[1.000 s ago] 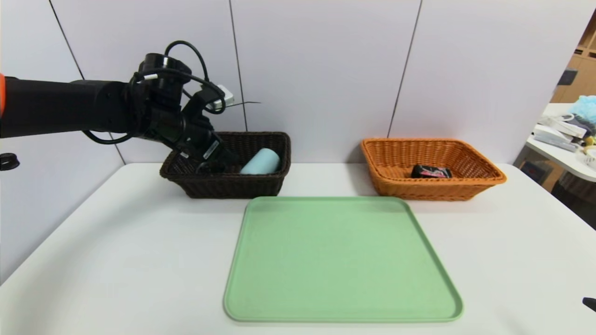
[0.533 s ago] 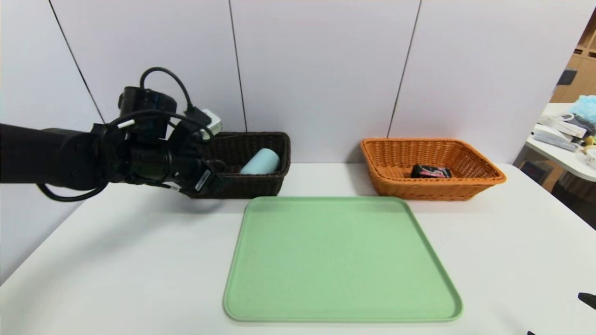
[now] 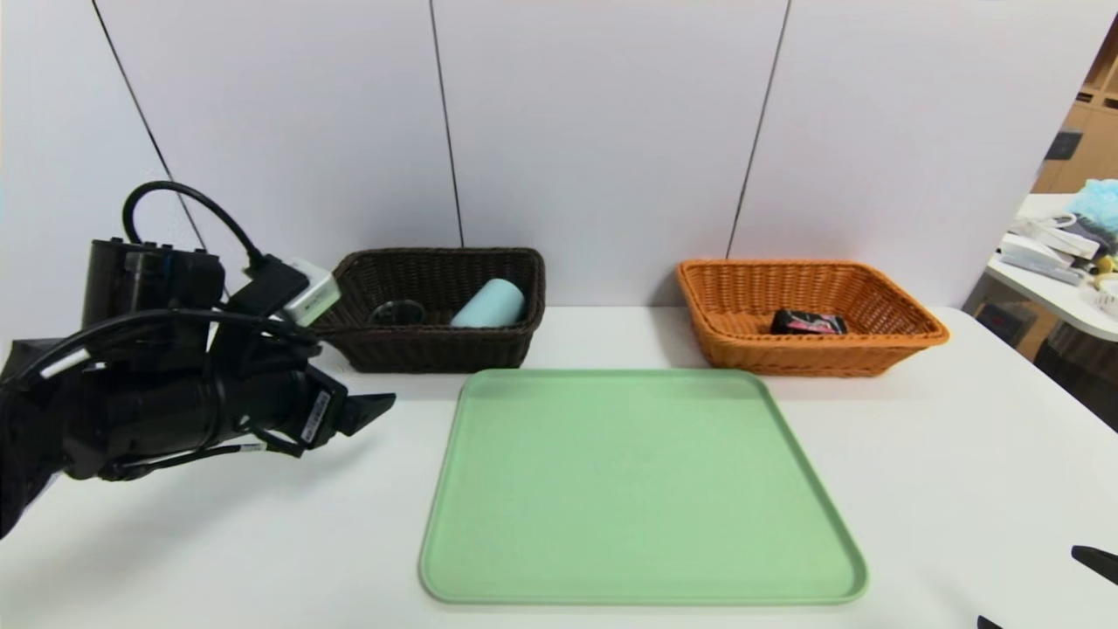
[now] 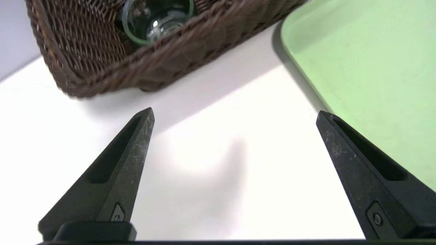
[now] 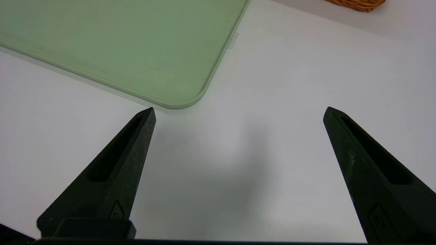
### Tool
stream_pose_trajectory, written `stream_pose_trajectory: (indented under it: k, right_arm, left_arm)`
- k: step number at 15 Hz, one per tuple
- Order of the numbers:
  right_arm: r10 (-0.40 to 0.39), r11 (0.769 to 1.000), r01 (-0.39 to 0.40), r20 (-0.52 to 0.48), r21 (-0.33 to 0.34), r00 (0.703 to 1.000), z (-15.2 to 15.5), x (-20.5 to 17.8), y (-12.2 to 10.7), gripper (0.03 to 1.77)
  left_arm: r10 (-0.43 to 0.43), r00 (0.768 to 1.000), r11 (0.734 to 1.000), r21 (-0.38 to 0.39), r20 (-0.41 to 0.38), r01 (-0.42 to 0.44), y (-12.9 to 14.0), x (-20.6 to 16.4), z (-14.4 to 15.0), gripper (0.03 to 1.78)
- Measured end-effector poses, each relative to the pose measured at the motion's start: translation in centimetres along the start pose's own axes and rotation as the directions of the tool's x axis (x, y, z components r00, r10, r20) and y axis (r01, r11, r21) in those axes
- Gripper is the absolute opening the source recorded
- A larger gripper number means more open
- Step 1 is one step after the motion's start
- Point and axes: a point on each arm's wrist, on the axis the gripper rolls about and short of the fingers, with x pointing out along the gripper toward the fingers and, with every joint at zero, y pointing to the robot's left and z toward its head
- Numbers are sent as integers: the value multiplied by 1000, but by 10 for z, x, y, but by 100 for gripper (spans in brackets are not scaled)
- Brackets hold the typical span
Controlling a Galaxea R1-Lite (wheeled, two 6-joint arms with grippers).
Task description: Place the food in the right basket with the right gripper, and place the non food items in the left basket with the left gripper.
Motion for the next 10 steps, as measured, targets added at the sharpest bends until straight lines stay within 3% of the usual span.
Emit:
stream_pose_trajectory:
  k: [10]
  right_arm:
    - [-8, 1000, 9, -29, 27, 1000, 5, 6, -1, 170]
  left_arm:
    - [97, 995, 982, -157, -37, -102, -12, -46, -38, 169]
